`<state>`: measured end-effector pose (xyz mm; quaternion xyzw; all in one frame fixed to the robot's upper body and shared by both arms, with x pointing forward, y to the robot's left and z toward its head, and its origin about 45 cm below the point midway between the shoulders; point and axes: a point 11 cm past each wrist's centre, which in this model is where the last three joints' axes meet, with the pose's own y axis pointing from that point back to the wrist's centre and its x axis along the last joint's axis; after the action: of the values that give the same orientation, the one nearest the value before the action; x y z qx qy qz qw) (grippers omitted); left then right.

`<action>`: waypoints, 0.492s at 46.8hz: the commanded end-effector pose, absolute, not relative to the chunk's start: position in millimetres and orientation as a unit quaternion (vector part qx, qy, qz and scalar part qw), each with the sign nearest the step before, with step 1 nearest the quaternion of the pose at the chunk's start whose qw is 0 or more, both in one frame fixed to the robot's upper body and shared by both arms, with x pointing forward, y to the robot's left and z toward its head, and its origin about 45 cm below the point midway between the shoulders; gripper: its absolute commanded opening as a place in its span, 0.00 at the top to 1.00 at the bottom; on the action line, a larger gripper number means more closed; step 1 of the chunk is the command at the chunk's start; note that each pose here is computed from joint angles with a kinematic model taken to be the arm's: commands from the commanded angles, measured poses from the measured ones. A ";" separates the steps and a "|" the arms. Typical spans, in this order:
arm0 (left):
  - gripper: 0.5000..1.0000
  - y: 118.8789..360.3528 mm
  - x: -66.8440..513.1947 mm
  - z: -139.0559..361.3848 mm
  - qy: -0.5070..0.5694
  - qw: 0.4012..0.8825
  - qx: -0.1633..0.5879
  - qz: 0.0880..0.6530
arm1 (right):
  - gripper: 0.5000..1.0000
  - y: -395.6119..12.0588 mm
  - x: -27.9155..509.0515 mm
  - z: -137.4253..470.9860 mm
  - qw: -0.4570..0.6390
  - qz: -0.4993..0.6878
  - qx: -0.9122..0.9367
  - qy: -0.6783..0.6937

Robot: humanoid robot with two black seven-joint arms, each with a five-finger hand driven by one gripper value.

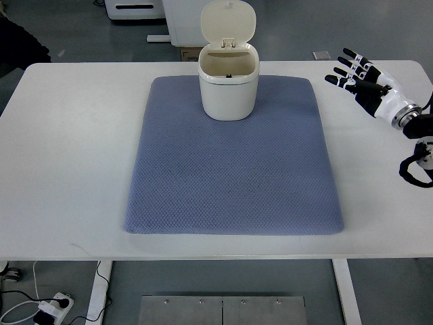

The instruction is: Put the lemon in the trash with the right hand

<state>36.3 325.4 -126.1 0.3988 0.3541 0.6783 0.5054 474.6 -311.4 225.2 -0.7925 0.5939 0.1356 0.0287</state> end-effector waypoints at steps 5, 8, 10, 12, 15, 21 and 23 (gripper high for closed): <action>0.00 325.4 36.4 -126.1 0.354 0.505 0.399 0.678 | 0.05 -317.9 465.8 206.6 0.063 0.167 -0.764 0.620; 0.00 325.4 36.4 -126.1 0.354 0.505 0.399 0.678 | 0.05 -320.2 464.2 202.9 0.079 0.173 -0.751 0.632; 0.00 325.4 36.4 -126.1 0.354 0.505 0.399 0.678 | 0.05 -321.8 462.1 198.8 0.083 0.177 -0.743 0.640; 0.00 325.4 36.4 -126.1 0.354 0.505 0.399 0.678 | 0.05 -321.3 460.6 197.3 0.085 0.179 -0.740 0.643; 0.00 325.4 36.4 -126.1 0.354 0.505 0.399 0.678 | 0.05 -318.6 457.0 194.8 0.090 0.181 -0.738 0.644; 0.00 325.4 36.4 -126.1 0.354 0.505 0.399 0.678 | 0.04 -316.2 449.1 187.9 0.096 0.189 -0.733 0.646; 0.00 325.4 36.4 -126.1 0.354 0.505 0.399 0.678 | 0.04 -316.4 446.9 186.6 0.101 0.193 -0.732 0.646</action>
<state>36.3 325.4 -126.1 0.3988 0.3542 0.6783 0.5054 449.9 -316.3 188.7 -0.7336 0.6458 0.1886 0.0959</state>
